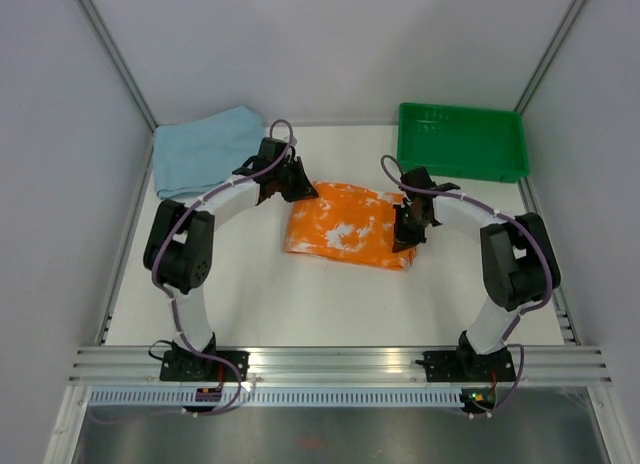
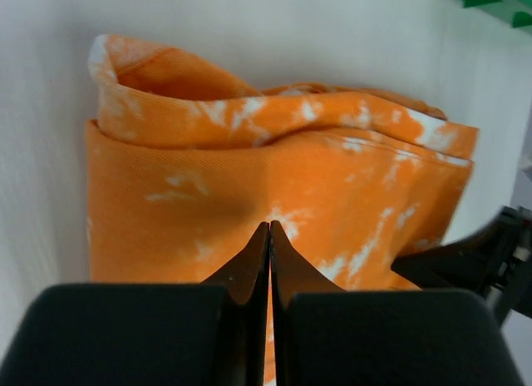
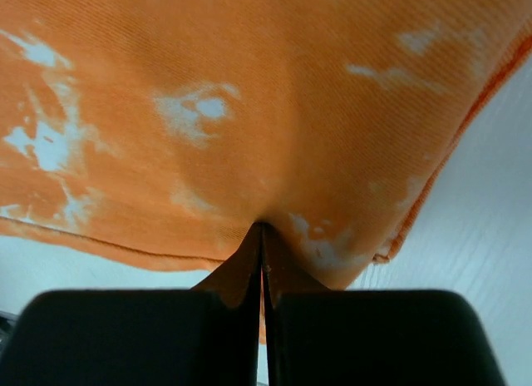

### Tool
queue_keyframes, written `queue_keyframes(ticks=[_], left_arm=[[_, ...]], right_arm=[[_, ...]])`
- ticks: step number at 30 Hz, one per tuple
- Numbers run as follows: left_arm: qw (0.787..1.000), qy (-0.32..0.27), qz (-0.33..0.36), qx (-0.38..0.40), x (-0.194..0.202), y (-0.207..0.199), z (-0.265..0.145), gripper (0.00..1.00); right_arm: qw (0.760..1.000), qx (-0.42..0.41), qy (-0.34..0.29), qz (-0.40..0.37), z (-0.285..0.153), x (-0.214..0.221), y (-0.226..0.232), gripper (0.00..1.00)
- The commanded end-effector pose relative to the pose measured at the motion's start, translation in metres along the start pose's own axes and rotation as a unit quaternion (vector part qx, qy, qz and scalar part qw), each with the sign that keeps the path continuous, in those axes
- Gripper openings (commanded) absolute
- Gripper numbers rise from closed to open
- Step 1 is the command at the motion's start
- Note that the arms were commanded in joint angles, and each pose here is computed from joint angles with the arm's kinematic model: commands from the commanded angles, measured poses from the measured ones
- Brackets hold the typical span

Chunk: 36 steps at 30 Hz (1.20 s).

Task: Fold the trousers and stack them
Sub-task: Fold the trousers

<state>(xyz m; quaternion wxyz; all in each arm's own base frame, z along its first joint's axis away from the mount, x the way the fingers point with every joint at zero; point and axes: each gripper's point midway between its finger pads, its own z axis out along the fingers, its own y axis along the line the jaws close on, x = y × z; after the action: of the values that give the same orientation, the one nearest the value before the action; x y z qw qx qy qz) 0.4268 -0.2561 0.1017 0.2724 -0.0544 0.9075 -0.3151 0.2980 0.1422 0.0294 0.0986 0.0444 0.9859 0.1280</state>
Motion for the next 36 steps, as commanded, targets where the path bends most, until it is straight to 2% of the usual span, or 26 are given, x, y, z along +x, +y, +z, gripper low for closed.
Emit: queue_keyframes(ticks=[1, 7, 11, 13, 14, 15, 16, 18, 19, 21, 22, 23, 25, 26, 27, 28, 29, 30, 33, 36], left_arm=[[0.998, -0.032, -0.025, -0.049, -0.016, 0.029, 0.026, 0.02], [0.996, -0.003, -0.025, -0.086, -0.006, 0.056, 0.053, 0.02], [0.997, 0.007, -0.010, -0.075, -0.006, 0.050, 0.050, 0.02], [0.999, 0.011, 0.023, -0.039, -0.012, 0.030, 0.037, 0.04], [0.999, 0.010, 0.034, -0.027, -0.014, 0.022, 0.030, 0.13], [0.998, 0.009, 0.055, -0.014, -0.017, 0.014, 0.022, 0.18], [0.998, -0.006, 0.068, -0.005, -0.027, 0.001, 0.005, 0.29], [0.995, -0.022, 0.099, -0.001, -0.036, -0.008, -0.014, 0.40], [0.993, -0.037, 0.112, 0.002, -0.044, -0.017, -0.029, 0.55], [0.991, -0.039, 0.129, -0.010, -0.041, -0.012, -0.041, 0.70], [0.990, -0.044, 0.135, -0.010, -0.042, -0.014, -0.051, 0.82], [0.990, -0.035, 0.138, -0.017, -0.035, -0.004, -0.053, 0.86], [0.990, -0.028, 0.138, -0.022, -0.028, 0.005, -0.056, 0.91], [0.991, -0.015, 0.134, -0.022, -0.019, 0.016, -0.056, 0.92], [0.991, -0.012, 0.130, -0.017, -0.016, 0.020, -0.055, 0.92], [0.992, -0.008, 0.126, -0.011, -0.012, 0.024, -0.054, 0.93], [0.994, 0.007, 0.113, -0.003, -0.001, 0.032, -0.053, 0.93], [0.993, -0.003, 0.115, 0.007, -0.004, 0.032, -0.052, 0.94], [0.994, 0.000, 0.104, 0.030, 0.005, 0.038, -0.044, 0.94], [0.995, 0.014, 0.092, 0.040, 0.015, 0.044, -0.032, 0.95]], right_arm=[[0.998, 0.055, 0.008, -0.013, 0.023, 0.011, -0.029, 0.00], [0.996, 0.088, 0.006, -0.027, 0.025, 0.002, -0.039, 0.00], [0.995, 0.073, -0.040, -0.046, -0.009, -0.032, -0.020, 0.00], [0.994, 0.059, -0.078, -0.057, -0.033, -0.060, -0.003, 0.00], [0.992, 0.067, -0.088, -0.060, -0.044, -0.066, -0.003, 0.00], [0.991, 0.062, -0.099, -0.067, -0.052, -0.074, 0.001, 0.01], [0.989, 0.055, -0.114, -0.069, -0.065, -0.083, 0.008, 0.01], [0.989, 0.048, -0.124, -0.072, -0.072, -0.088, 0.013, 0.01], [0.988, 0.045, -0.128, -0.071, -0.074, -0.088, 0.014, 0.01], [0.989, 0.053, -0.125, -0.063, -0.067, -0.082, 0.008, 0.01], [0.988, 0.058, -0.136, -0.050, -0.065, -0.084, 0.006, 0.03], [0.988, 0.057, -0.141, -0.033, -0.063, -0.083, 0.004, 0.07], [0.986, 0.058, -0.155, -0.008, -0.063, -0.084, 0.001, 0.26], [0.985, 0.058, -0.165, 0.004, -0.064, -0.086, 0.000, 0.55], [0.984, 0.059, -0.166, 0.017, -0.062, -0.082, -0.005, 0.70], [0.979, 0.047, -0.193, 0.042, -0.071, -0.091, -0.006, 0.92], [0.977, 0.042, -0.204, 0.055, -0.073, -0.092, -0.009, 0.94], [0.971, 0.035, -0.224, 0.075, -0.078, -0.096, -0.018, 0.98], [0.965, 0.023, -0.224, 0.135, -0.072, -0.087, -0.044, 0.98], [0.962, -0.004, -0.220, 0.160, -0.065, -0.077, -0.053, 0.98]])
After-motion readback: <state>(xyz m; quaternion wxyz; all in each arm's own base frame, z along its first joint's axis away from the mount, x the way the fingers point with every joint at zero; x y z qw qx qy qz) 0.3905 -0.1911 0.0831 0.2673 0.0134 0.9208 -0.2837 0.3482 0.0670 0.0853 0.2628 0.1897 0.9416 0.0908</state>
